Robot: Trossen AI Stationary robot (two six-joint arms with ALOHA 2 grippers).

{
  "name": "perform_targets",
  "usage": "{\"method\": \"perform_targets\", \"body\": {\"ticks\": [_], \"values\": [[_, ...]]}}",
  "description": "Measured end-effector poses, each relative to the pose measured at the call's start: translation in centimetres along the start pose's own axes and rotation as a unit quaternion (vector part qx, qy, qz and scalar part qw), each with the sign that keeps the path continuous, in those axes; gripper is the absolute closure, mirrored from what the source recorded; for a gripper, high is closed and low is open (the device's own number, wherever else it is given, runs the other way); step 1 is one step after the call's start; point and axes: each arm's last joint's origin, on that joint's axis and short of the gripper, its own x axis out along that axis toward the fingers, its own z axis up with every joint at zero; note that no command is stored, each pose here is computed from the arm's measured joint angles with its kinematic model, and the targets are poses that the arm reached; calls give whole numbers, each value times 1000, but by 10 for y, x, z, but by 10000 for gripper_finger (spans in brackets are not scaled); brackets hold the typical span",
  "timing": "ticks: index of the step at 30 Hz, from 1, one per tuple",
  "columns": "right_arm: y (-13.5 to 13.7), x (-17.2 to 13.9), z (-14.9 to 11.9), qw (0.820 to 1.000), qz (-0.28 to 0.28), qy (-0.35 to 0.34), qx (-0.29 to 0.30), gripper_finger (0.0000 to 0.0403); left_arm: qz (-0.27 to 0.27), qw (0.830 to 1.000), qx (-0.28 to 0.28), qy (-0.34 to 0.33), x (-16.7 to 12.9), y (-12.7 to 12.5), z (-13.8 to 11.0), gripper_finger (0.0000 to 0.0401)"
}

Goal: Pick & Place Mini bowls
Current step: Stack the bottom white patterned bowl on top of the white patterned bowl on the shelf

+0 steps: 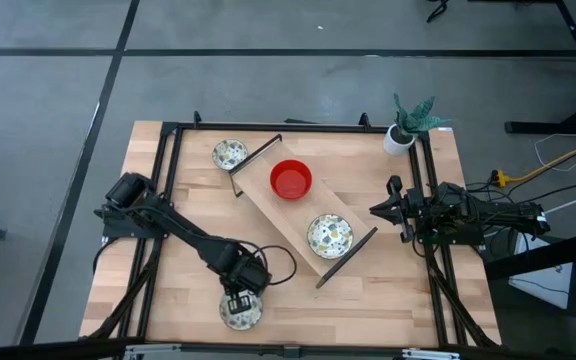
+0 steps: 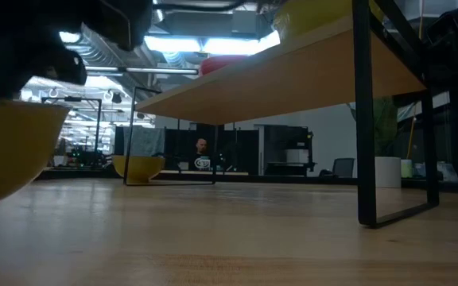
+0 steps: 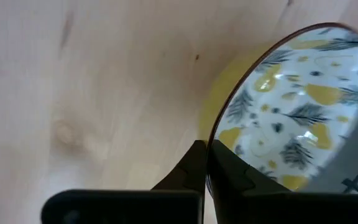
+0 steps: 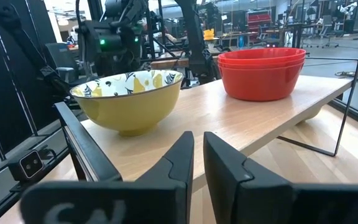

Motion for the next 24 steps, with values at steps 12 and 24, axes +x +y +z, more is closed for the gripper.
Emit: {"method": "perform_targets", "body": {"ticks": [12,24], "values": [[0,0,0,1000,0,0,0,363,-58,995,-14,-86,-65,4,2,400],[0,0,0,1000,0,0,0,363,-79,975,-11,-207,-122,16,11,400]]}}
